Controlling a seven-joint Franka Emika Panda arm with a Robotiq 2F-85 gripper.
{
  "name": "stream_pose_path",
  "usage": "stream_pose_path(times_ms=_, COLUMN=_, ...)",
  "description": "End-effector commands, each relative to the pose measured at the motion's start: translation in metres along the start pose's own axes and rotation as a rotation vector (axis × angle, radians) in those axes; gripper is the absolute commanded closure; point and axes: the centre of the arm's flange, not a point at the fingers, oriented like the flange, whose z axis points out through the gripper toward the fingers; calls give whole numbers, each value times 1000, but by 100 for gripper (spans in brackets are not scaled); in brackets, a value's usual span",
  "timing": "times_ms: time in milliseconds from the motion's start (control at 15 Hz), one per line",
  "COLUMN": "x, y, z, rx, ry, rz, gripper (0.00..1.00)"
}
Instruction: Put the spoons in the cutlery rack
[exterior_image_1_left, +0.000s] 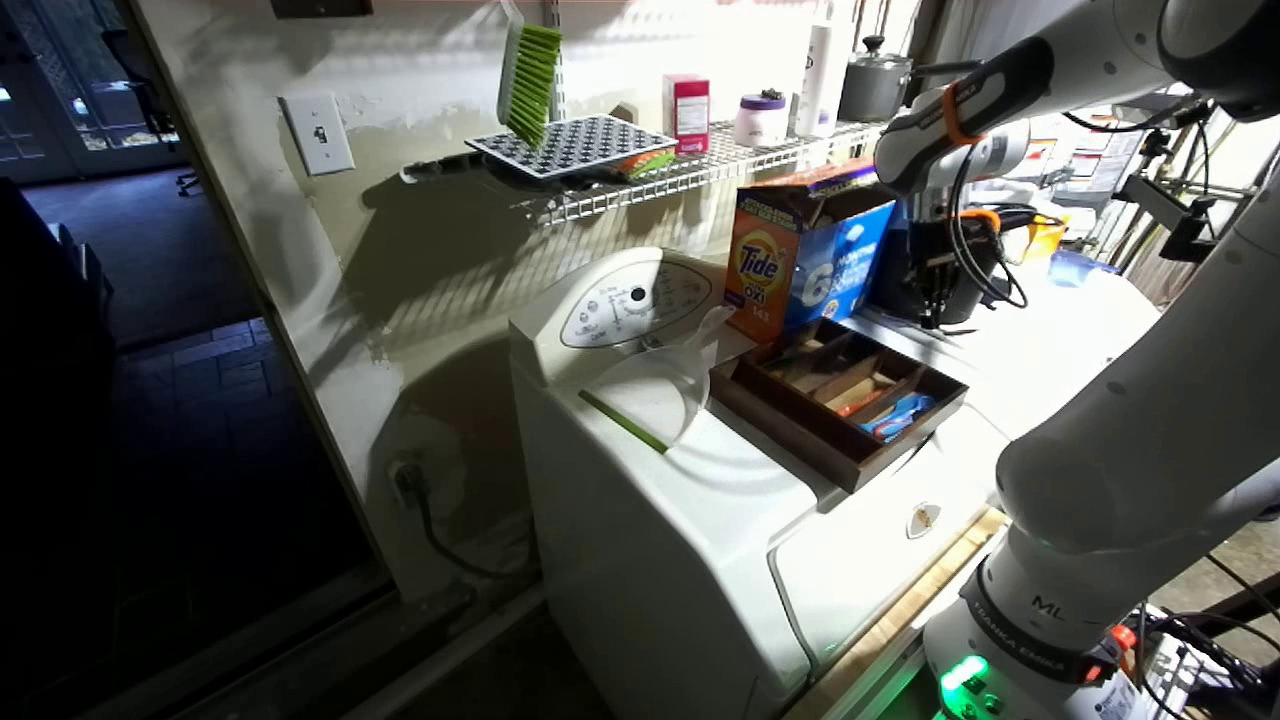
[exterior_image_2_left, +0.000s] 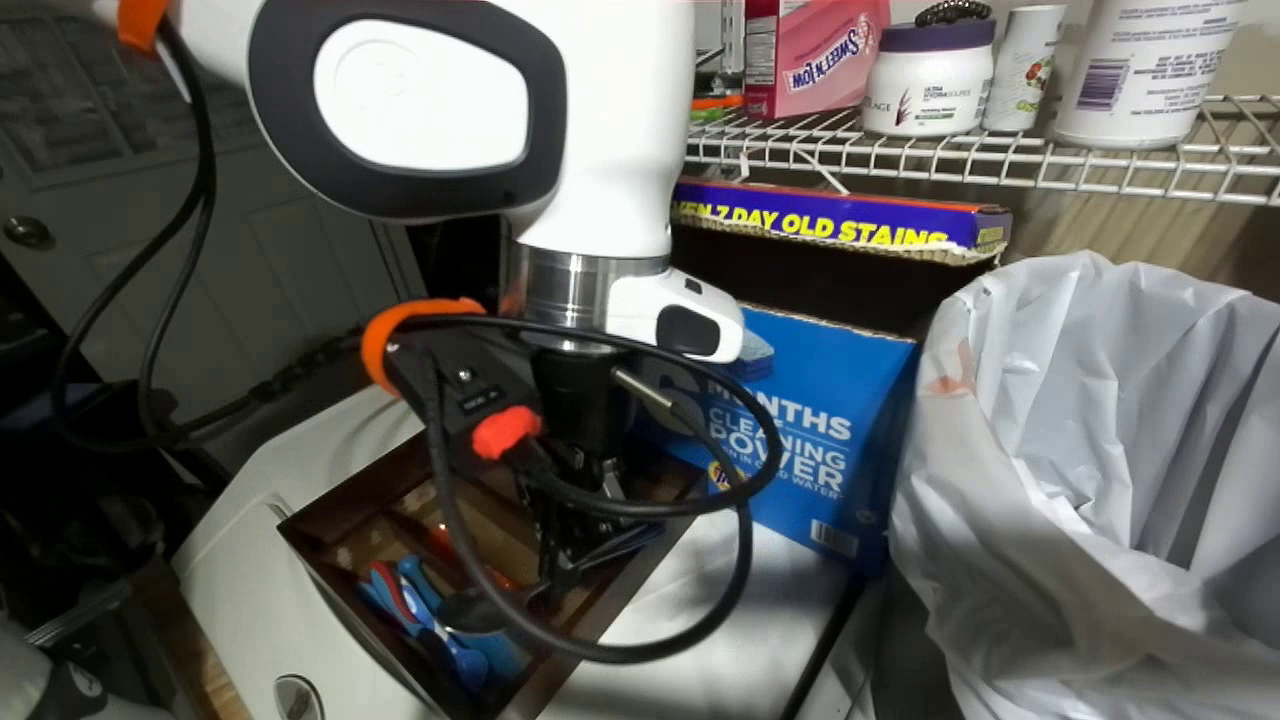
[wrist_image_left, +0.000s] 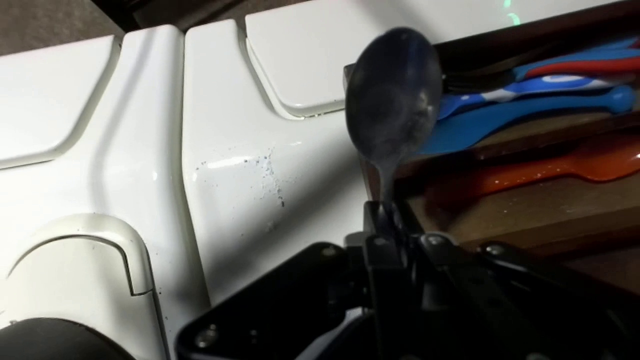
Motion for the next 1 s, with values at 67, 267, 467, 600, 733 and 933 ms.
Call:
stream_pose_path(times_ms=67, x=-7, y=-29, z=-4, rx=22, ry=21, rz=220, gripper=98)
stream_pose_path(times_ms=267, x=-3, y=-45, z=-2, rx=49, ry=41, rz=337, gripper=98)
stream_pose_path(times_ms=467, x=-2, y=-64, z=1, rx=51, ry=58, rz=432, gripper=98)
stream_pose_path(times_ms=600, x=0, y=-73, z=2, rx=46, ry=70, rz=489, gripper=98)
stream_pose_path(times_ms=733, x=2, y=-82, z=3, rx=48, ry=84, rz=549, gripper=98)
stream_pose_path(times_ms=933, x=8, y=-90, z=7, rx=70, ry=93, rz=647, gripper=98)
